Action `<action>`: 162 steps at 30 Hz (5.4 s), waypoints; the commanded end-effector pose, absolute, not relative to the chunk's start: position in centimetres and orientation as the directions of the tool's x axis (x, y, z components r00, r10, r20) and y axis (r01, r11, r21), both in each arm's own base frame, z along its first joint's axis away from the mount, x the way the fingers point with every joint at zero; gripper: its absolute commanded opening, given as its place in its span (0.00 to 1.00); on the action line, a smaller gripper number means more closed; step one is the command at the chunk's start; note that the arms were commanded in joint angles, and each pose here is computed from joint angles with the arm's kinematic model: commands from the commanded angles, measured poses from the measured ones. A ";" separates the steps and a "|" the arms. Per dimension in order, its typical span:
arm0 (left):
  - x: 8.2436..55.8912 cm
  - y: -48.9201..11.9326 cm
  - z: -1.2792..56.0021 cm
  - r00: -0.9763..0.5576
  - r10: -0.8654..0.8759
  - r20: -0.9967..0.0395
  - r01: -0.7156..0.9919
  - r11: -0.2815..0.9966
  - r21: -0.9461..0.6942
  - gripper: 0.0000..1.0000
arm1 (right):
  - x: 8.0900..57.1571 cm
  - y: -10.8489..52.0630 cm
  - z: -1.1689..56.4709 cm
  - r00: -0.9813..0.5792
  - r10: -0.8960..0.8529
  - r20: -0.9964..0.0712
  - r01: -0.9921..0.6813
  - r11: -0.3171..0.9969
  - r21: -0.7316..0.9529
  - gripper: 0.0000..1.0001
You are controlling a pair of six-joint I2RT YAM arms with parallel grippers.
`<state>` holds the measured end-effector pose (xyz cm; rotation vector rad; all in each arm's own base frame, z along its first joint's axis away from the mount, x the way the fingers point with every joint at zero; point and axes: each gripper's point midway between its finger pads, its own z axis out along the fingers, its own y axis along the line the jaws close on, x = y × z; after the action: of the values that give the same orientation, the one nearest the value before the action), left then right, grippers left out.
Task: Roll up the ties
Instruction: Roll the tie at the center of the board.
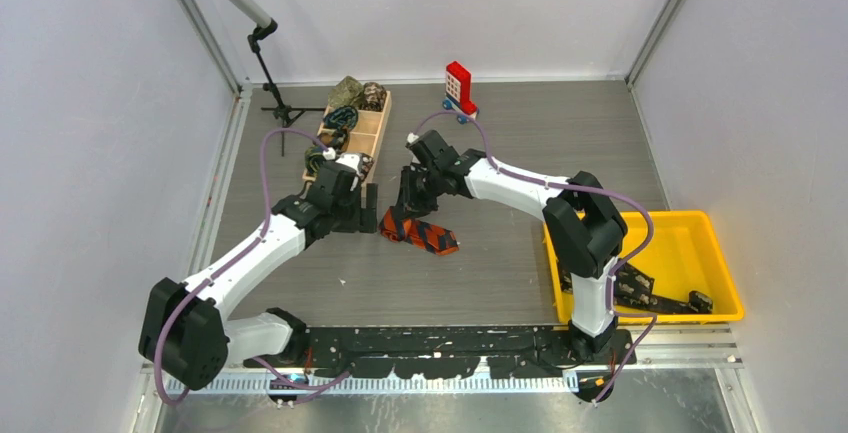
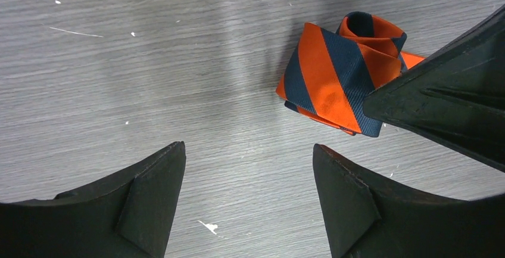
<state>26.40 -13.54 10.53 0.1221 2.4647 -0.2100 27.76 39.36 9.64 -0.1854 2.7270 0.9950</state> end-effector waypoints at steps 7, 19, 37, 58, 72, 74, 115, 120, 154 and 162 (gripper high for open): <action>28.3 -15.9 11.5 -0.744 -0.035 -0.667 0.198 0.942 -0.270 0.80 | 28.1 37.9 8.3 -0.960 -0.035 -0.277 -0.201 0.777 0.596 0.20; 29.5 -18.4 10.0 -0.738 0.031 -0.674 0.317 0.898 -0.306 0.82 | 27.8 36.7 7.0 -0.965 -0.033 -0.259 -0.184 0.790 0.585 0.20; 29.7 -20.8 6.6 -0.798 0.102 -0.594 0.383 0.847 -0.369 0.79 | 27.4 35.1 5.5 -0.972 -0.021 -0.235 -0.157 0.801 0.578 0.19; 28.0 -22.7 3.9 -0.878 0.066 -0.475 0.331 0.799 -0.501 0.60 | 26.8 34.6 3.2 -0.980 -0.020 -0.199 -0.132 0.812 0.568 0.19; 26.6 -23.8 3.1 -0.888 0.017 -0.460 0.306 0.769 -0.561 0.43 | 26.9 34.5 2.6 -0.981 -0.015 -0.193 -0.123 0.819 0.561 0.19; 26.5 -23.8 3.0 -0.889 0.016 -0.458 0.302 0.773 -0.558 0.36 | 27.0 34.6 2.8 -0.981 -0.012 -0.195 -0.123 0.817 0.564 0.19; 27.2 -20.9 8.3 -0.719 0.140 -0.681 0.255 0.964 -0.072 0.22 | 27.1 34.5 1.9 -0.981 0.011 -0.195 -0.101 0.826 0.554 0.20; 27.5 -20.9 8.7 -0.714 0.133 -0.687 0.244 0.968 -0.067 0.22 | 25.9 34.4 0.6 -0.986 0.003 -0.168 -0.090 0.833 0.546 0.20; 28.4 -20.2 8.4 -0.575 0.478 -0.664 0.209 0.870 0.446 0.21 | 28.5 26.7 8.1 -0.953 0.152 -0.260 -0.022 0.825 0.565 0.20; 28.0 -21.9 7.2 -0.545 0.598 -0.588 0.199 0.774 0.601 0.21 | 28.9 24.8 8.5 -0.945 0.189 -0.268 0.004 0.823 0.567 0.20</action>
<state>27.71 -21.66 6.40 0.5984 2.1979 0.4818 29.03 25.42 7.28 0.1728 2.7297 0.8300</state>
